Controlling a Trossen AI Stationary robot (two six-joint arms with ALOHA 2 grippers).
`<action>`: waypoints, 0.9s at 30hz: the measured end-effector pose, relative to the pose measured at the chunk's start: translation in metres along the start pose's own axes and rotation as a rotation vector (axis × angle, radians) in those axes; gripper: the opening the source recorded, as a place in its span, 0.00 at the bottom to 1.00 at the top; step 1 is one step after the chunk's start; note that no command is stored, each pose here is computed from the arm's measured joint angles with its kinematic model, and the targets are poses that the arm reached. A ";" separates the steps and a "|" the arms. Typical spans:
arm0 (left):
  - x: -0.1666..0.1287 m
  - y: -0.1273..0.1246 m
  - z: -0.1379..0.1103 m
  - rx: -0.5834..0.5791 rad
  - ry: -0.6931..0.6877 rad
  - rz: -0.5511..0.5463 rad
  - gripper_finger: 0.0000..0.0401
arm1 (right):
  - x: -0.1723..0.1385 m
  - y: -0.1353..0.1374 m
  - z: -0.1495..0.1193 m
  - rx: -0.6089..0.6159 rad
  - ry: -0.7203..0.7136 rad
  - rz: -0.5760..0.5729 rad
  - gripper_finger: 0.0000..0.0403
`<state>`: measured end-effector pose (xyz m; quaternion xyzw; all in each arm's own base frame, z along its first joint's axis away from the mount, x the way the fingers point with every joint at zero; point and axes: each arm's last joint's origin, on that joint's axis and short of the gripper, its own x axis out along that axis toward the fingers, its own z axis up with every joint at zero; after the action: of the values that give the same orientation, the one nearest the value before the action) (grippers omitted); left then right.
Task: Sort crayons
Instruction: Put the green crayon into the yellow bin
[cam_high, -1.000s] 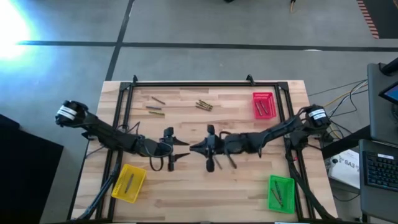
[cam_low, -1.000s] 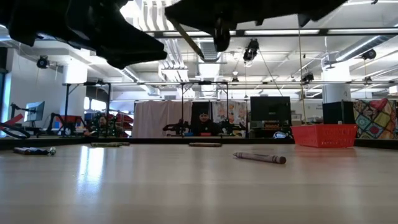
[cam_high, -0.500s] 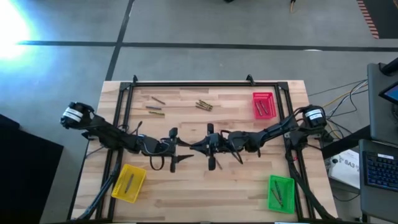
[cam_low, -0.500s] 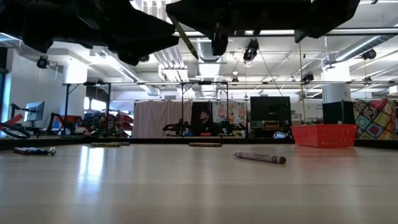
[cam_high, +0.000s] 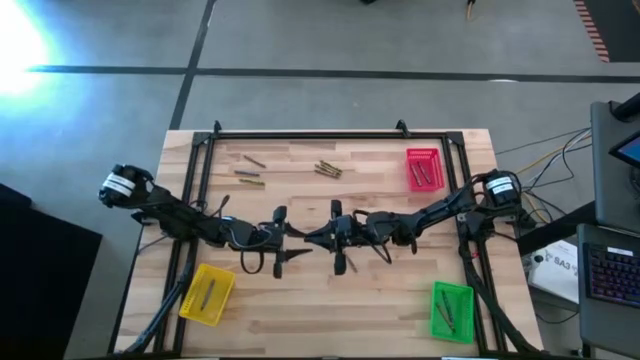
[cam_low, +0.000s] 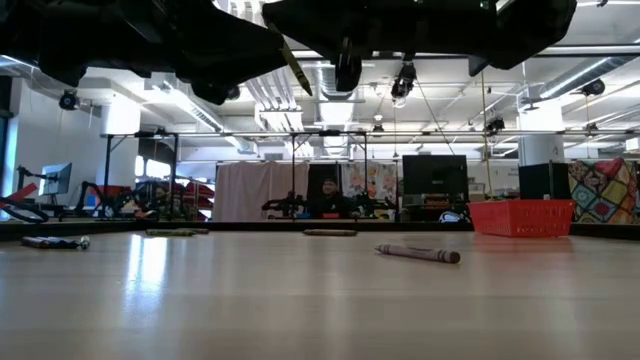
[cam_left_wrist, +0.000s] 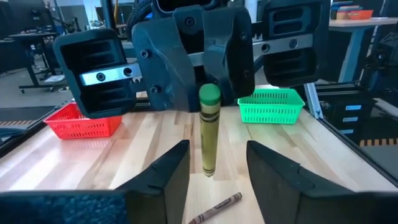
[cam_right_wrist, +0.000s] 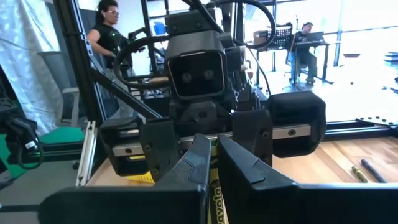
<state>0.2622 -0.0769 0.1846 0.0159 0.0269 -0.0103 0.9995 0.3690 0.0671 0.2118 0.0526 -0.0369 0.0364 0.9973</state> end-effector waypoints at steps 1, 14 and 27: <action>0.000 0.000 0.000 0.000 0.000 0.000 0.33 | 0.000 0.000 0.000 0.000 0.000 0.000 0.03; 0.003 0.002 0.003 -0.005 -0.011 0.011 0.28 | 0.000 0.000 0.001 0.001 -0.008 0.009 0.03; 0.004 0.002 0.005 -0.001 -0.016 0.009 0.07 | 0.000 0.000 0.001 0.022 -0.005 0.020 0.03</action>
<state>0.2664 -0.0750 0.1899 0.0155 0.0186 -0.0060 0.9997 0.3690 0.0673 0.2125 0.0632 -0.0393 0.0466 0.9961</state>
